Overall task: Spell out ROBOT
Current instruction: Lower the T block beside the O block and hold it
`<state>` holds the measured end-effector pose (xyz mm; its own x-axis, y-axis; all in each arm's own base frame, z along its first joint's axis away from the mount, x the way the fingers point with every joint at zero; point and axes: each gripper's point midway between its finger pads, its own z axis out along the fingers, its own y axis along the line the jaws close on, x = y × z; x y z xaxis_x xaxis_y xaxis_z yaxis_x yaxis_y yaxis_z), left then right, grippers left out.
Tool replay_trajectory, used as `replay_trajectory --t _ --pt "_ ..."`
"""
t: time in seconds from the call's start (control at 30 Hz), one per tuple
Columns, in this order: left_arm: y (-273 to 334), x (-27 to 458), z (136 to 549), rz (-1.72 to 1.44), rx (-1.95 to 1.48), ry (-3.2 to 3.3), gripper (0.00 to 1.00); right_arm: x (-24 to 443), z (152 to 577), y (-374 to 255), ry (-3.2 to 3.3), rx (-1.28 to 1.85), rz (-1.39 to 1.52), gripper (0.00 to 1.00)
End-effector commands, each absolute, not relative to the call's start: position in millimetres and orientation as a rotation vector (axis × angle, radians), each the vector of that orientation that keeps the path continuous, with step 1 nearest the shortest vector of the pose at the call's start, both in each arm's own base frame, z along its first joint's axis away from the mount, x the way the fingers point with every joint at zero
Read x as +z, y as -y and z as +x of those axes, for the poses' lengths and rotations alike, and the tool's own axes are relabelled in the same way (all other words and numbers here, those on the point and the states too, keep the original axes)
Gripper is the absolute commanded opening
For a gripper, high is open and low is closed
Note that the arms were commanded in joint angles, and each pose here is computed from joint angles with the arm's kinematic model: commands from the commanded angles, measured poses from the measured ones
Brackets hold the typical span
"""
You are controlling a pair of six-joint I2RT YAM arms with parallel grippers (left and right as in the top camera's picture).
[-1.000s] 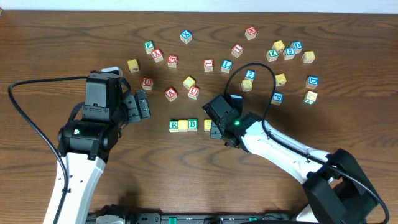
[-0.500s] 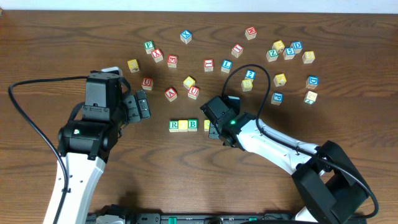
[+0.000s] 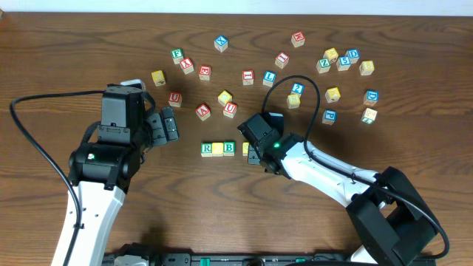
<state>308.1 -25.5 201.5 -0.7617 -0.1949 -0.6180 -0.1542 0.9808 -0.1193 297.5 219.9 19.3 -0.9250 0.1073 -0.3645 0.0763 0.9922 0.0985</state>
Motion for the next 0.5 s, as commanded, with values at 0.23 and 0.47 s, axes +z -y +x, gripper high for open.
replay_trajectory --t 0.23,0.47 --pt "23.6 209.0 311.0 -0.239 -0.076 -2.432 0.98 9.3 292.8 -219.9 -2.781 0.080 0.053 0.12" --pt "23.6 209.0 311.0 -0.239 -0.076 -2.432 0.98 9.4 293.1 -220.2 -2.779 0.081 0.049 0.12"
